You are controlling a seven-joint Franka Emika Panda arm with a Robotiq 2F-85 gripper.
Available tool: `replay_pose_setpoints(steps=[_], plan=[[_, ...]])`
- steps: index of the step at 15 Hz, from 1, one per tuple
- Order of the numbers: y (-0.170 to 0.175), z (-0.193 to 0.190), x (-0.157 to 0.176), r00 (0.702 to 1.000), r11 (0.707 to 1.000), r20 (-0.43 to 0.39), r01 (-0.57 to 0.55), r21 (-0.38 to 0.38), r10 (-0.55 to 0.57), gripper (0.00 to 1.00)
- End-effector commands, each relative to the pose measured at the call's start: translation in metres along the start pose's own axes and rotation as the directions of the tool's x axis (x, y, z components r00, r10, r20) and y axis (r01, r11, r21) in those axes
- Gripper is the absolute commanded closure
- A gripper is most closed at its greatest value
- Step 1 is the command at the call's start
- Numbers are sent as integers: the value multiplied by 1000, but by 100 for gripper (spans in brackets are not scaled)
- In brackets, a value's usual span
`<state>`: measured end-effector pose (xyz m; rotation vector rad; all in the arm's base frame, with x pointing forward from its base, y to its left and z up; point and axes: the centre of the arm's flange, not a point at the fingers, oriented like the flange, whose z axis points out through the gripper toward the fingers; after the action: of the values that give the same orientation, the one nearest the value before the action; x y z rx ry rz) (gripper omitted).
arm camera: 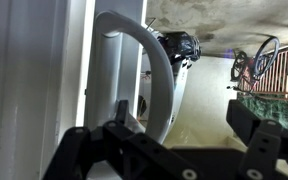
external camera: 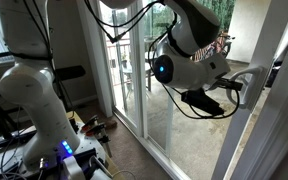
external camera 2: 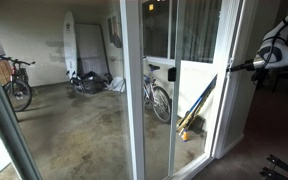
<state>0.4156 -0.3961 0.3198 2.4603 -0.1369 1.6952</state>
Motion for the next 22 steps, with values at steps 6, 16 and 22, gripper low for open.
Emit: replay_pose_setpoints(steps=[6, 16, 22], plan=[[-31, 6, -6, 1000, 999, 3, 19, 34, -19, 0], [-62, -3, -18, 997, 993, 12, 80, 86, -82, 0], [-42, 2, -18, 999, 996, 24, 41, 76, -43, 0]])
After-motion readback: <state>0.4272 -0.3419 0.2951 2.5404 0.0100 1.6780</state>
